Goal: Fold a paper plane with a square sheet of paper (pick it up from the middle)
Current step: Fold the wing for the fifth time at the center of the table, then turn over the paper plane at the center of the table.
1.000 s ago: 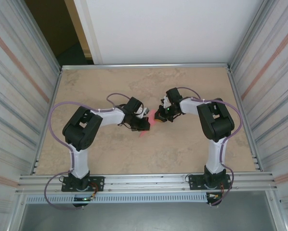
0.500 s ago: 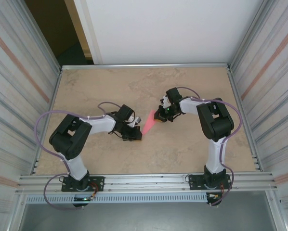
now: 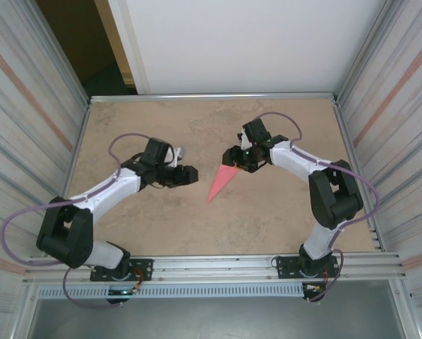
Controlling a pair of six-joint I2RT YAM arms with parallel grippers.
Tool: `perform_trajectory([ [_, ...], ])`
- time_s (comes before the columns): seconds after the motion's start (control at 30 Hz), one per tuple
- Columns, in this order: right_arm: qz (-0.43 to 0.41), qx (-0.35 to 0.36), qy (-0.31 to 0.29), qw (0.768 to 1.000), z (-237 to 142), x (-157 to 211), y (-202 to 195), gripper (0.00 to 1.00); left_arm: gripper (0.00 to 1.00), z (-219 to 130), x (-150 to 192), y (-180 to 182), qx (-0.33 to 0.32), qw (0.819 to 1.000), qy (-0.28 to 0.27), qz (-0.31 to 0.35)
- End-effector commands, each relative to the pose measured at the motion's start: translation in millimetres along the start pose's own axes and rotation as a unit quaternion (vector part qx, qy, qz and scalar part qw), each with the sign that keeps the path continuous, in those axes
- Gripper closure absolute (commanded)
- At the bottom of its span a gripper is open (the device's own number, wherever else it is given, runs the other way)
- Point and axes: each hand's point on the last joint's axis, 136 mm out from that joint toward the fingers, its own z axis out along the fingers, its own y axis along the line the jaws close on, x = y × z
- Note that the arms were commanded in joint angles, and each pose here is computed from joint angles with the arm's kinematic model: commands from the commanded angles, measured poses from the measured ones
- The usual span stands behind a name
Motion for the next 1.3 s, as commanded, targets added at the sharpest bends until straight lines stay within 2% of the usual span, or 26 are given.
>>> perform_trajectory([
  [0.0, 0.031, 0.098, -0.014, 0.995, -3, 10, -20, 0.40, 0.28, -15, -7, 29, -0.064, 0.997, -0.044, -0.016],
  [0.17, 0.061, 0.135, -0.028, 0.989, 12, 16, -17, 0.36, 0.12, -25, -23, 48, -0.087, 0.991, -0.097, -0.035],
  [0.37, 0.080, 0.176, -0.021, 0.981, 36, 17, -15, 0.35, 0.01, -20, -23, 58, -0.076, 0.990, -0.108, -0.050],
  [0.6, 0.109, 0.207, -0.011, 0.972, 50, 23, -20, 0.36, 0.01, -18, -19, 64, -0.076, 0.990, -0.106, -0.050],
  [0.9, 0.138, 0.238, -0.030, 0.961, 37, 33, -25, 0.41, 0.01, -12, -18, 67, -0.077, 0.991, -0.092, -0.052],
  [1.27, 0.209, 0.246, -0.054, 0.945, 19, 39, -40, 0.57, 0.01, -8, -23, 63, -0.070, 0.992, -0.088, -0.053],
])
